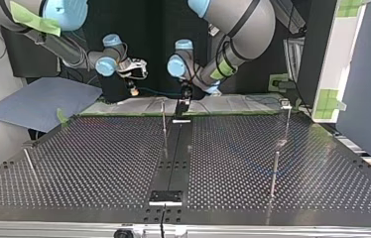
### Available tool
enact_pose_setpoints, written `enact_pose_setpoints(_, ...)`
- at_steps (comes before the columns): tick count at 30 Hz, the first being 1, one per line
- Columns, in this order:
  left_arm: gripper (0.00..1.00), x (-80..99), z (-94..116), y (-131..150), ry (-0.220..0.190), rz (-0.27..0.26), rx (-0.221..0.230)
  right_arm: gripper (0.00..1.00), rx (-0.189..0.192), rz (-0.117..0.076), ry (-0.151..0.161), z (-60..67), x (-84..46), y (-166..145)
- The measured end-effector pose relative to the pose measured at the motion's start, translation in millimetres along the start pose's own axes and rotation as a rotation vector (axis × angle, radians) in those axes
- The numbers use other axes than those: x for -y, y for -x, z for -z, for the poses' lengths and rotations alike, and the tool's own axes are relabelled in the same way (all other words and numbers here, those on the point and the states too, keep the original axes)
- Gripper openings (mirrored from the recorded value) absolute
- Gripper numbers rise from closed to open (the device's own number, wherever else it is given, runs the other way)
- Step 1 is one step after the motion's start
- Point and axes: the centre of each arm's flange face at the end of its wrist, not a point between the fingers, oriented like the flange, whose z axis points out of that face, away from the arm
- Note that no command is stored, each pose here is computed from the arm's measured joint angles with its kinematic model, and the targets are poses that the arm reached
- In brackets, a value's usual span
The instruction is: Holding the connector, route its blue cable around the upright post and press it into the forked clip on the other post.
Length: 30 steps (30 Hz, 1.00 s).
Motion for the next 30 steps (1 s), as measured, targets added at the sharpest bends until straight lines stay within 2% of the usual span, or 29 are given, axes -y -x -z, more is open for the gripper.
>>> enact_pose_setpoints(6,0.13,5.0,0.5,31.0,-0.014,0.051,0.053,0.00,-0.033,-0.016,0.034,1.5,-7.0,-34.7)
enact_pose_setpoints(10,0.13,6.3,7.1,47.9,-0.019,0.060,0.060,0.00,-0.066,-0.018,0.052,5.5,-13.5,-58.9)
enact_pose_setpoints(13,0.13,3.1,13.3,49.1,-0.011,0.061,0.054,0.00,-0.085,-0.026,0.063,9.8,-10.0,-69.7)
enact_pose_setpoints(17,0.13,-1.4,20.1,42.1,-0.009,0.061,0.047,0.00,-0.101,-0.047,0.088,12.4,-5.0,-72.9)
enact_pose_setpoints(22,0.13,-3.7,22.9,38.0,-0.009,0.056,0.044,0.00,-0.106,-0.060,0.120,13.1,-1.3,-73.3)
enact_pose_setpoints(30,0.13,-2.6,25.1,33.4,-0.037,0.033,0.039,0.00,-0.108,-0.073,0.119,19.2,8.5,-64.5)
